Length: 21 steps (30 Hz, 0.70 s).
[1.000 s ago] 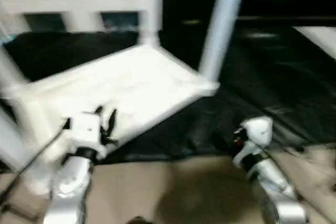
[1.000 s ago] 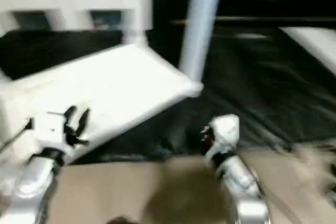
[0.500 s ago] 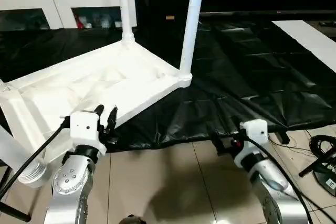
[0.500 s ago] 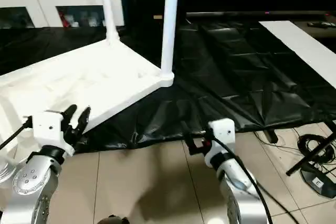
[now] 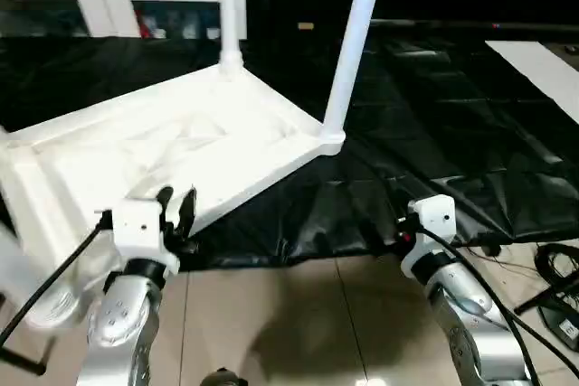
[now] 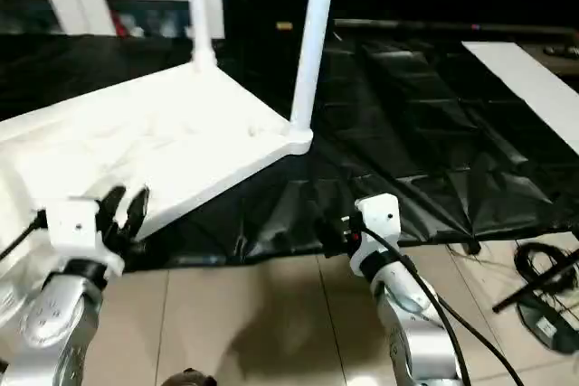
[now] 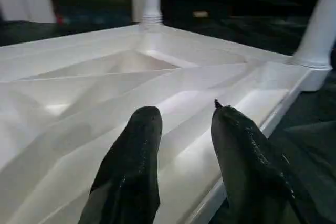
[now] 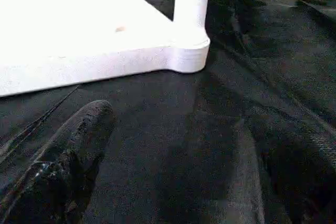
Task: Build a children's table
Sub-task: Rotate leg to tighten
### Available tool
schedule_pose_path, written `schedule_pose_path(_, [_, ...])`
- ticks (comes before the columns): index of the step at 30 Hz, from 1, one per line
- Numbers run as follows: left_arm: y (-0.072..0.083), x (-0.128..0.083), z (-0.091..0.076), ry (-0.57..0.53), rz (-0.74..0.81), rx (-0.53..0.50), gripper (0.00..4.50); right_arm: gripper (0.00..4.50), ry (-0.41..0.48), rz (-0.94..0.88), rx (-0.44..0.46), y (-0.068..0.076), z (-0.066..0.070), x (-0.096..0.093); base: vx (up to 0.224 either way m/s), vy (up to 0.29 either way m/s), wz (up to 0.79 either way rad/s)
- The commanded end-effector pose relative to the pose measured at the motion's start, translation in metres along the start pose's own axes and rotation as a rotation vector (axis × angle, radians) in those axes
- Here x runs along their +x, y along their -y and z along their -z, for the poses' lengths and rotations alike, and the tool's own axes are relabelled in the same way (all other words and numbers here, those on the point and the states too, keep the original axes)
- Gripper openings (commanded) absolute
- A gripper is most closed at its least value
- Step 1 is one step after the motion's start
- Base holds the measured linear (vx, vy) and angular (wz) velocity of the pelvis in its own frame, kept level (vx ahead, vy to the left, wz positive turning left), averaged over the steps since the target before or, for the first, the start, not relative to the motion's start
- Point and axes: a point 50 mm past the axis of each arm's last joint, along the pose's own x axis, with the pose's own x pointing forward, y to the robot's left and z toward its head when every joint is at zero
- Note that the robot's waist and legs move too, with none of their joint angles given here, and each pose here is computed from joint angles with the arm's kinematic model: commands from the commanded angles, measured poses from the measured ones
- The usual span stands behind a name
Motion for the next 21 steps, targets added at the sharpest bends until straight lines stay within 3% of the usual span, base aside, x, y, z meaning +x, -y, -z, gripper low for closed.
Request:
schedule_pose_path(1, [0.0014,-0.002,-0.0033,0.012,0.013,0.014,1.85,4.5,0.01,-0.02,-0.004,-0.0002,-0.0012,-0.0002,0.059,0.021,-0.07])
schedule_pose_path(14, [-0.0032,-0.0069,-0.0028,0.01,0.098,-0.036,1.85,4.5,0.007,-0.046,-0.01,0.0029,-0.0011,0.0005,0.005,0.002,-0.01])
schedule_pose_path(16, [-0.0031,-0.0075,-0.0031,0.006,0.118,-0.046,2.14,4.5,0.007,-0.048,-0.014,0.0039,-0.0016,0.0007,0.0,0.0,0.0])
schedule_pose_path(21, [-0.0071,-0.0086,-0.0022,-0.011,0.116,-0.014,2.4,4.5,0.007,-0.051,-0.019,0.0065,-0.0032,0.0022,0.0,0.0,0.0])
